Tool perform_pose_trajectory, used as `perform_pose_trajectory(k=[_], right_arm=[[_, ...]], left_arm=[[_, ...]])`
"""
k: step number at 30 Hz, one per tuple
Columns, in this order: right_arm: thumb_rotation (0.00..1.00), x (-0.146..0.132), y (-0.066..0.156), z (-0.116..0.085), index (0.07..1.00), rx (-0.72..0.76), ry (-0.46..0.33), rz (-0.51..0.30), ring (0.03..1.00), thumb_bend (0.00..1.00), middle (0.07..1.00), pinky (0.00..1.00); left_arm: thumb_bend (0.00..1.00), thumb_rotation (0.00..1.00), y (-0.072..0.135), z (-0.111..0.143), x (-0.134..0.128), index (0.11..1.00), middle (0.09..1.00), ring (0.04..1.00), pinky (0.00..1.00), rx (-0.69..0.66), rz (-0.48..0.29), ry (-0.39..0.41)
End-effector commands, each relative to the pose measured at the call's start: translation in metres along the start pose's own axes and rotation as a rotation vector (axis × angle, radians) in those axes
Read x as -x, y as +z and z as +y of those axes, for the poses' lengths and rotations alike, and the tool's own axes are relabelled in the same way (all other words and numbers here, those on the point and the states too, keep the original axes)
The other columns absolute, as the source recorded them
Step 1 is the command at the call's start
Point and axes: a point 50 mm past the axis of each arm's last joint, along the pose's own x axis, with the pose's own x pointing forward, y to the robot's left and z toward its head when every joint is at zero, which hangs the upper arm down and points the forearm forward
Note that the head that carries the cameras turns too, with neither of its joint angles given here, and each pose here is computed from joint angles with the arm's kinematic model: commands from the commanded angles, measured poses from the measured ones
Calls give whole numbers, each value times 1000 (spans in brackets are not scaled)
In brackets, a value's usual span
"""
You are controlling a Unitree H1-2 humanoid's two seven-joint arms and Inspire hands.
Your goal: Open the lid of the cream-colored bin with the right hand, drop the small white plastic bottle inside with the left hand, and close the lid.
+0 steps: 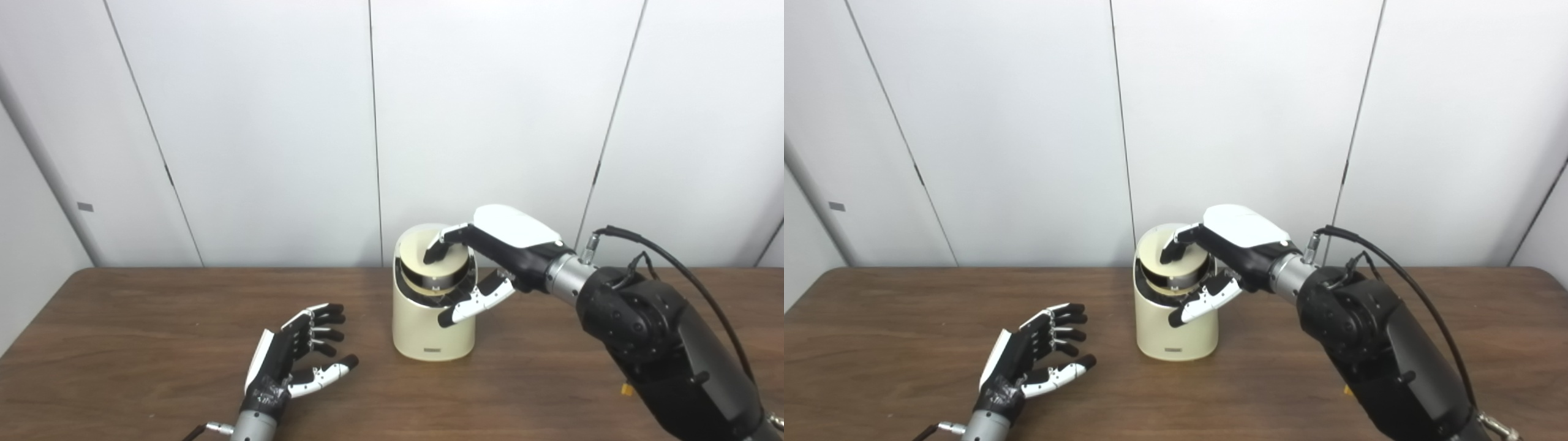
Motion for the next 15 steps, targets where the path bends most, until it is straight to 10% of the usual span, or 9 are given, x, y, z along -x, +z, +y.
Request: perform_pose_trajectory(k=[1, 15], right_arm=[[430, 0, 3, -8, 691, 27, 0, -21, 815, 677, 717, 756], [458, 1, 2, 0, 711, 74, 79, -13, 845, 677, 739, 770]], left_arm=[[663, 0, 7, -1, -3, 757, 741, 653, 557, 7, -35, 12], [662, 0, 10, 2, -1, 757, 741, 653, 553, 6, -40, 15]])
